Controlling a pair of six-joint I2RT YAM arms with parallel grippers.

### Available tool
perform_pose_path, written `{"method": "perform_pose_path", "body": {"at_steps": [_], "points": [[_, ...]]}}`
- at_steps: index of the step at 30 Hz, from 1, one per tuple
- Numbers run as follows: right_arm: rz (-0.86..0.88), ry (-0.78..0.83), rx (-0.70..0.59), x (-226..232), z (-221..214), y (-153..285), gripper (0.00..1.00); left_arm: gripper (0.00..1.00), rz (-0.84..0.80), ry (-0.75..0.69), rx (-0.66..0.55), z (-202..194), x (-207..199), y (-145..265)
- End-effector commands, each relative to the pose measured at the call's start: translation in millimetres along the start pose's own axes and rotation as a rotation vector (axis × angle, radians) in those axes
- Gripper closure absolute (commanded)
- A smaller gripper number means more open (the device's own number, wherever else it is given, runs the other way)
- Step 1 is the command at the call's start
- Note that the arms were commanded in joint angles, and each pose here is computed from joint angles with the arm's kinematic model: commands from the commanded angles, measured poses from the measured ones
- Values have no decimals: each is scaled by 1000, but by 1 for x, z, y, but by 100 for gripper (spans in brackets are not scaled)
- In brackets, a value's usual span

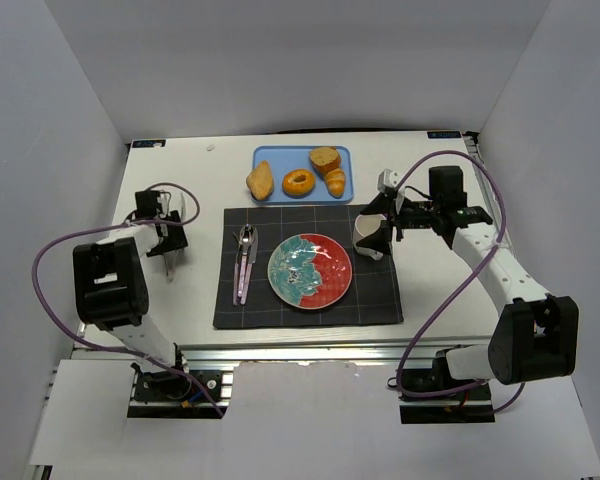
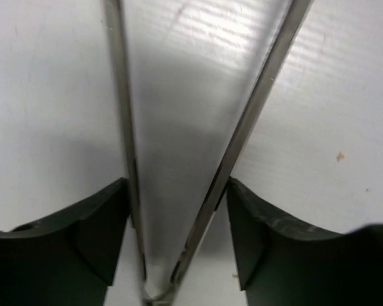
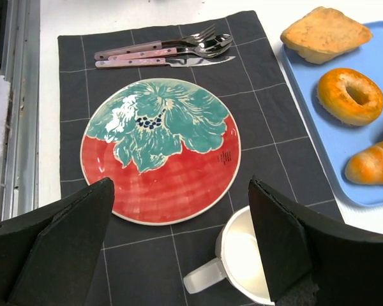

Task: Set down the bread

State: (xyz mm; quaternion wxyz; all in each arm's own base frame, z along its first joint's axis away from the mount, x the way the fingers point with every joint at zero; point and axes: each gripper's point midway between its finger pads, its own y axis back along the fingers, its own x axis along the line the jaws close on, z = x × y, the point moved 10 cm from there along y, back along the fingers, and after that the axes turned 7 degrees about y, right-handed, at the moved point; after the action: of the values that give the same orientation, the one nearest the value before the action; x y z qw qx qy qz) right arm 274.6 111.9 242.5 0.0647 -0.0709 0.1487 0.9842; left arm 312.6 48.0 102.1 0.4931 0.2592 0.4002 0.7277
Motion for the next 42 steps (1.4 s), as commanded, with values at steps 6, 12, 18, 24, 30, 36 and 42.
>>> {"method": "perform_pose_path", "body": {"at_steps": [6,12,18,24,30,36,42], "points": [[-30,13,-30,-8,10,12,11,49,-177,15,131,-22,1,-27],[-37,9,-33,-12,11,15,11,74,-212,38,67,-13,-2,-15],[-53,10,-44,-19,17,21,11,77,-483,121,-153,31,-43,54],[-102,9,-60,-26,22,32,11,66,-843,176,-227,27,-134,128],[-136,-6,-77,-30,22,44,11,56,-973,184,-111,2,-201,141],[-150,-15,-88,-29,21,51,11,54,-919,141,-32,11,-240,129],[-145,-17,-94,-23,19,50,11,52,-908,67,22,21,-272,127]]}}
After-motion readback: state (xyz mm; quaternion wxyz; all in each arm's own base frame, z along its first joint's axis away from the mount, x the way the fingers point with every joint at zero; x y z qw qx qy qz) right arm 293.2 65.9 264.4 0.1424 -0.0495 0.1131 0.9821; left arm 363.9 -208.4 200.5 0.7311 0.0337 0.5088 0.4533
